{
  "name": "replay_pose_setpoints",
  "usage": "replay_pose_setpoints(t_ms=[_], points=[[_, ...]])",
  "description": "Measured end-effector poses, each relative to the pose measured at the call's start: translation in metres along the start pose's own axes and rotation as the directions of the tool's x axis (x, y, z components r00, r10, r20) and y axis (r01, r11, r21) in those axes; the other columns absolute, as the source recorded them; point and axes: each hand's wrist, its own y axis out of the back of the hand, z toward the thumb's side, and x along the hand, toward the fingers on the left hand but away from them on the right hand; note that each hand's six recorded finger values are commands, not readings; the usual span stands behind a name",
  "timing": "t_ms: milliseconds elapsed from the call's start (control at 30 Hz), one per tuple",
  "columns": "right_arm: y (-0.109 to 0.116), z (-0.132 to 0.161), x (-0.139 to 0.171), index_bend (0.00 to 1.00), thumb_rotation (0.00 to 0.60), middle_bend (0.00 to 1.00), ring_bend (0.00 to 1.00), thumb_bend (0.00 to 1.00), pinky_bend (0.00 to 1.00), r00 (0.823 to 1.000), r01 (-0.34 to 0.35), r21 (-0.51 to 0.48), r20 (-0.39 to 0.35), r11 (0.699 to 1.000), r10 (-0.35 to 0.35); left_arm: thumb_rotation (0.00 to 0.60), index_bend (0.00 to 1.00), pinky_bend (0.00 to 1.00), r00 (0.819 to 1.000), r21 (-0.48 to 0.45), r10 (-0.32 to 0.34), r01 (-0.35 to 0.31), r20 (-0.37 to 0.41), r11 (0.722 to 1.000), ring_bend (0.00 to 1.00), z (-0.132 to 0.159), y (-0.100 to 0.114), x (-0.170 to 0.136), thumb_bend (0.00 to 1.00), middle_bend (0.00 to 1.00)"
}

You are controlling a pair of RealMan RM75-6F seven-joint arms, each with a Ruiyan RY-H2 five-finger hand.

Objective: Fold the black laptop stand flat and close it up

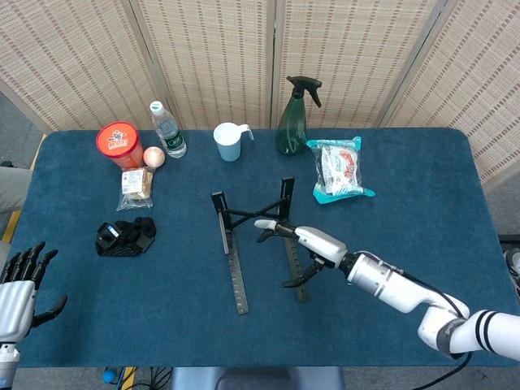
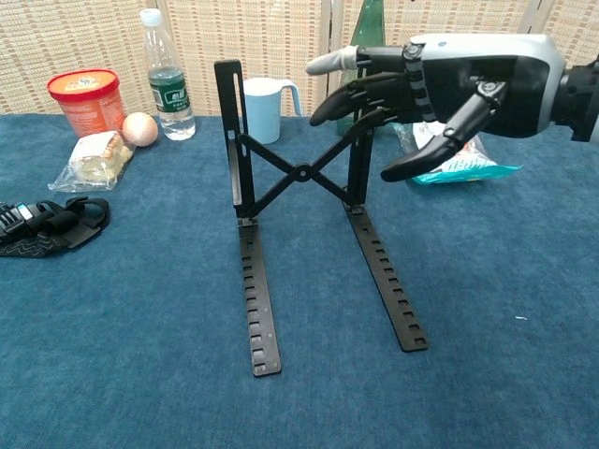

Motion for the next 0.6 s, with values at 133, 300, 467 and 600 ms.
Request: replay_pose_setpoints(t_ms=[133,300,467,600], points=[[-0.011,0.012,-0.013,0.09,0.600,0.22,0.10,0.00,0.11,0.998,-0.038,-0.016,-0.042,0.999,0.038,0.600,0.12,0.01,1.000,0.000,-0.001,0.001,0.000,1.000,0.01,0.002,0.001,-0.001,0.23,0.02],[-0.027,0.024,-0.039,0.09,0.600,0.22,0.09,0.00,0.09,0.993,-0.082,-0.015,-0.084,0.997,0.080,0.600,0.12,0.01,1.000,0.000,0.000,0.000,0.004,1.000,0.01,0.004,0.001,-0.002,0.23,0.02],[-0.042,0.028,-0.067,0.09,0.600,0.22,0.09,0.00,0.09,0.990,-0.108,-0.022,-0.091,0.994,0.106,0.600,0.12,0.01,1.000,0.000,-0.005,0.005,-0.005,1.000,0.01,0.001,0.001,-0.004,0.23,0.02],[-0.052,0.024,-0.087,0.09,0.600,0.22,0.09,0.00,0.09,0.990,-0.121,-0.037,-0.076,0.992,0.118,0.600,0.12,0.01,1.000,0.001,-0.009,0.009,-0.013,1.000,0.01,-0.001,0.000,-0.006,0.23,0.02]])
